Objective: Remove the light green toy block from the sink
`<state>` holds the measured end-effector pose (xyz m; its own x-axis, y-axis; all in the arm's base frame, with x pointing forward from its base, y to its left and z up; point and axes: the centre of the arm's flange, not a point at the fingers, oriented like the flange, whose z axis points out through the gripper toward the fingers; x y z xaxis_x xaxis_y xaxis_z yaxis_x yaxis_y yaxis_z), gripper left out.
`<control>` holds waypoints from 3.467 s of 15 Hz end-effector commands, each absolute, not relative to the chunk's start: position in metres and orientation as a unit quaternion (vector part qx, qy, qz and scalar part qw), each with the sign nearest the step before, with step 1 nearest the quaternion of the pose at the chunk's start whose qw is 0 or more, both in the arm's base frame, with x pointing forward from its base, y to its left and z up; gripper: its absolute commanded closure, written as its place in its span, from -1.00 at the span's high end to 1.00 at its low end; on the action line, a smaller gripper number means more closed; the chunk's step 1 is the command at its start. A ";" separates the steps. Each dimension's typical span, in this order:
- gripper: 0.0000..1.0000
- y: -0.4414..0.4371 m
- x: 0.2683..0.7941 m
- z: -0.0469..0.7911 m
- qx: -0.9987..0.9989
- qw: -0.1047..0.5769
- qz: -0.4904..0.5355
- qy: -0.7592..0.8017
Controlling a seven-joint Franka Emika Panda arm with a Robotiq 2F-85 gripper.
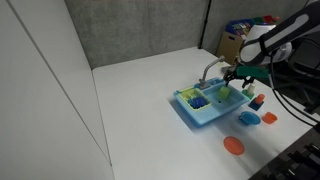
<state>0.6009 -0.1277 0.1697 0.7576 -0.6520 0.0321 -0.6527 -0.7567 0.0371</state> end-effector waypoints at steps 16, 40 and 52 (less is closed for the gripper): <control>1.00 -0.122 0.630 0.113 0.916 0.024 0.064 -0.396; -0.40 -0.104 0.614 0.139 0.932 0.050 0.065 -0.354; -0.40 -0.104 0.530 0.223 0.978 0.077 0.036 -0.192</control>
